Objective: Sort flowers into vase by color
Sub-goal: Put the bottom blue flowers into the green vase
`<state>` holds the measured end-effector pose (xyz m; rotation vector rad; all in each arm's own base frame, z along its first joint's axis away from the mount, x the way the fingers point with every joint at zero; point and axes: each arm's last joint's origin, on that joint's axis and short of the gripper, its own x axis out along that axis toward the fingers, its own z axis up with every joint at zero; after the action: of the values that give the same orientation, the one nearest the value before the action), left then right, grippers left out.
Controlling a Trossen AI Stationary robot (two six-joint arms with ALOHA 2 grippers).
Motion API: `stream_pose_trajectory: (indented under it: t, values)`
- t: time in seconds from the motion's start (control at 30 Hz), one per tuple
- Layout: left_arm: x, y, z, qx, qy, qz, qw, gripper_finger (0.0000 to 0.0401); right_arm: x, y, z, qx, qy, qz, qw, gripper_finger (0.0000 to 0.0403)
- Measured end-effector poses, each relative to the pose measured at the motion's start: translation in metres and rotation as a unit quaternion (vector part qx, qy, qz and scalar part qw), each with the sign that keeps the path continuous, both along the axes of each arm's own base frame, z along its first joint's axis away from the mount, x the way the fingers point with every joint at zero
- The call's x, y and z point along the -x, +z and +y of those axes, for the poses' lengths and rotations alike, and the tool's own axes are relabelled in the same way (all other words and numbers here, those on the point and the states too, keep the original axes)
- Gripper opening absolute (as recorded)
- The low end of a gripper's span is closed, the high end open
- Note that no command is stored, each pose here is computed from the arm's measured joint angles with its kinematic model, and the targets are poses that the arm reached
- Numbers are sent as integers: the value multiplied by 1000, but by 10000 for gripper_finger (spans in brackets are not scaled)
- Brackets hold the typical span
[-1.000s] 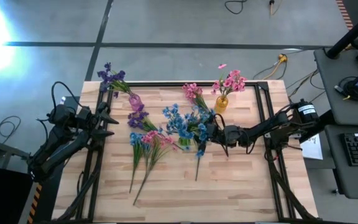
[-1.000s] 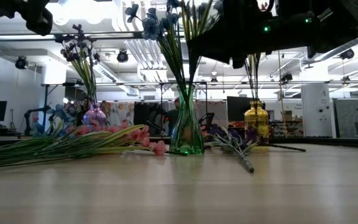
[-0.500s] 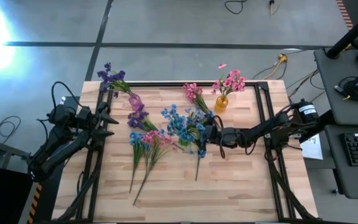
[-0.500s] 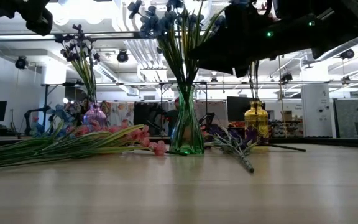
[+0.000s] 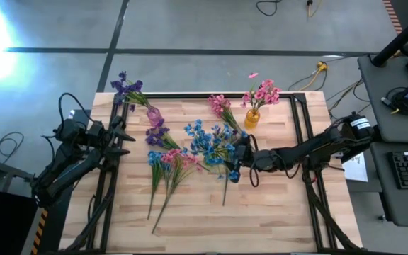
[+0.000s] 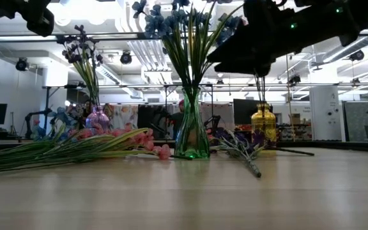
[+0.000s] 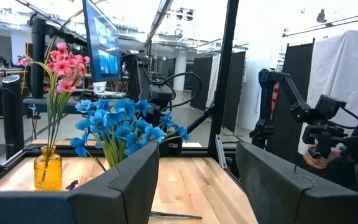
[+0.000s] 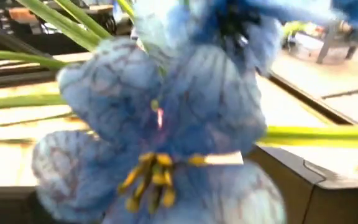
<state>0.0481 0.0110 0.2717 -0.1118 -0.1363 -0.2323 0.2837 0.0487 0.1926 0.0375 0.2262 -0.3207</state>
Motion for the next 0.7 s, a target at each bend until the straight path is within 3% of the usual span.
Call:
stream_pose_trajectory:
  t: [0.2,0.5,0.7]
  values:
    - [-1,1,6,80,84,-8,993,201,16,6,4,-26,1,44,999,266]
    - [-6,6,12,176,88,-10,980,201,36,19,13,-38,21,66,997,255]
    - [-25,3,32,268,144,31,952,201,41,20,13,-32,24,80,996,255]
